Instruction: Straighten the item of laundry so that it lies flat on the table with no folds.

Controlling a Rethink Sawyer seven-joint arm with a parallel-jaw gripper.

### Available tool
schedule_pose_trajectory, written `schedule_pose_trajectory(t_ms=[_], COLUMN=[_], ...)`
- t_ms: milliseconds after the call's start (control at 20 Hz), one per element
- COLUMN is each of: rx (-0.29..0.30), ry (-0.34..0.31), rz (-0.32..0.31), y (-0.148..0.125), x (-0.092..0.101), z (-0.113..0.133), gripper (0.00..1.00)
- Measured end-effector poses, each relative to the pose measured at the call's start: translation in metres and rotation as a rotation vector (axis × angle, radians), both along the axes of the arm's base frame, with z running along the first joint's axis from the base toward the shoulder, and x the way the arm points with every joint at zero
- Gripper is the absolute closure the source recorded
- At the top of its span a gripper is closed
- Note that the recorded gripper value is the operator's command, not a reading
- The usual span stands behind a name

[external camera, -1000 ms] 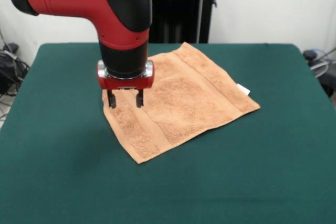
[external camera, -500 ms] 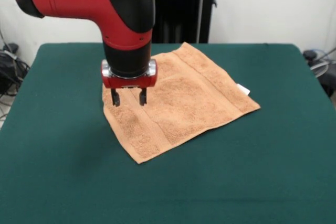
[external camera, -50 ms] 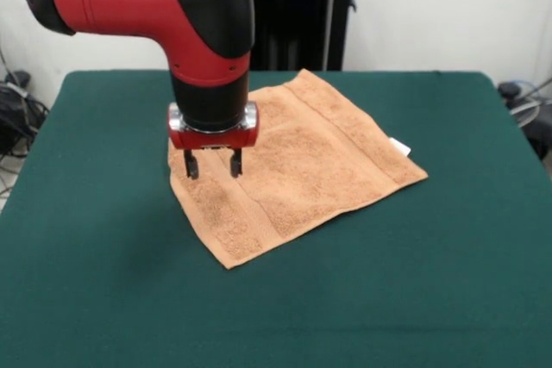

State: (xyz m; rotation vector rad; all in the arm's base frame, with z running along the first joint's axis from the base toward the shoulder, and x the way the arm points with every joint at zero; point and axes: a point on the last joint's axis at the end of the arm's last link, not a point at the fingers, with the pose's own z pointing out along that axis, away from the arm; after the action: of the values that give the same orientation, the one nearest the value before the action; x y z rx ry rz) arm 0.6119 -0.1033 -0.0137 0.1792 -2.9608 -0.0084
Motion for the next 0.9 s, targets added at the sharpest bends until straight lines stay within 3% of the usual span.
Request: schedule_pose_trajectory(t_ms=[500,900], rx=[0.003,-0.011], ry=[0.029,0.012], rz=[0.003,-0.075], y=[0.0,-0.051], x=[-0.026,-0.034], z=[0.018,0.034], gripper=[0.0,0.0])
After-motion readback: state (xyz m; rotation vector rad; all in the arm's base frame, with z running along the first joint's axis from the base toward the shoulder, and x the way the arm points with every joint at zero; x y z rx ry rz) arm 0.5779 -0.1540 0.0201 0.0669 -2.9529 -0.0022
